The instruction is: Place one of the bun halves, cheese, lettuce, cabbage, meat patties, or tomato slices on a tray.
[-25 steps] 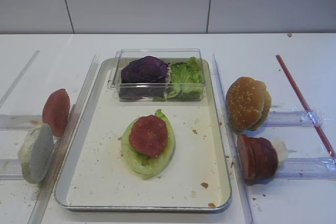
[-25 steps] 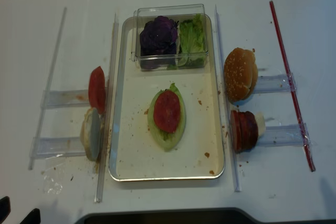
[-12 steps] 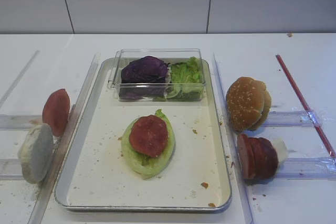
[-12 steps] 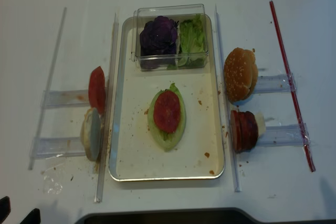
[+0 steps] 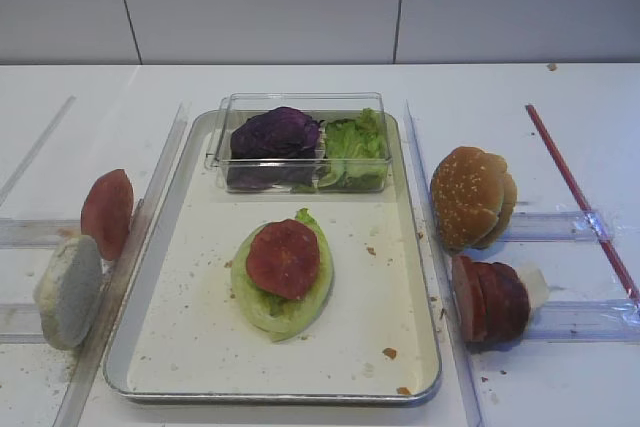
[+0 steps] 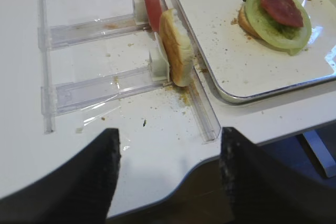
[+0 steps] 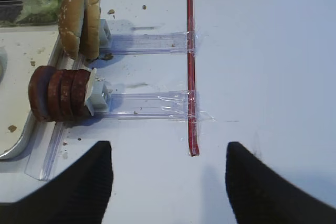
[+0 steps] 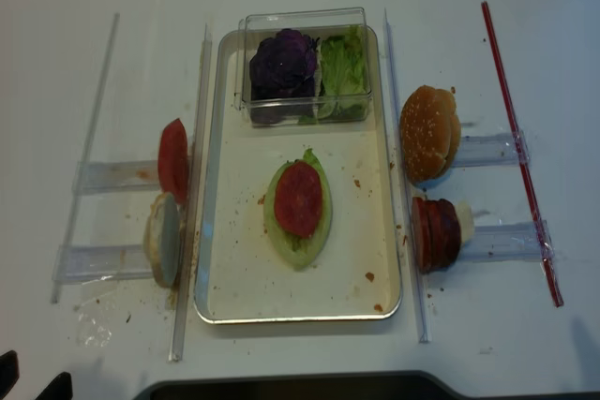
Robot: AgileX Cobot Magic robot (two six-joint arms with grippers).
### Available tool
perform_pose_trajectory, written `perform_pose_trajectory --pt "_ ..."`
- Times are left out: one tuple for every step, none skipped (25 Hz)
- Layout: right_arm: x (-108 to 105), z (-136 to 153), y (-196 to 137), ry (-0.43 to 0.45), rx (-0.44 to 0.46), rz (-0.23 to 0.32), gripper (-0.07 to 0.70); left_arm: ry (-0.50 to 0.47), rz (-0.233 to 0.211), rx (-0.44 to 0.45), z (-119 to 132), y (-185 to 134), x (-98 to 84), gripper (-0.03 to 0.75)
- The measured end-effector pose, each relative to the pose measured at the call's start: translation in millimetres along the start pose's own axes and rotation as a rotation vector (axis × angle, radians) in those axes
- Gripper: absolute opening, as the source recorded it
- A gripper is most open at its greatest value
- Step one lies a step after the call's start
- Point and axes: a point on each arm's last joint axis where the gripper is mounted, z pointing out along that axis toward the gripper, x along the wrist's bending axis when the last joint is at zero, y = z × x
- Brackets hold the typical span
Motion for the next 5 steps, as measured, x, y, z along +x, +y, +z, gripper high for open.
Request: perform_pose_trajectory --pt "0.0 0.0 0.0 0.000 0.000 0.000 0.468 0.000 0.000 0.000 0.0 0.0 0.0 0.386" --pt "0.0 0.0 0.0 0.000 0.000 0.000 0.468 0.000 0.000 0.000 0.0 0.0 0.0 0.386" --pt "0.0 0.0 0.0 0.000 0.000 0.000 0.468 0.000 0.000 0.000 0.0 0.0 0.0 0.386" --pt "0.0 0.0 0.0 0.000 0.000 0.000 0.468 0.000 0.000 0.000 0.0 0.0 0.0 0.386" --pt "0.0 0.0 0.0 0.000 0.000 0.000 0.468 0.000 0.000 0.000 0.0 0.0 0.0 0.386"
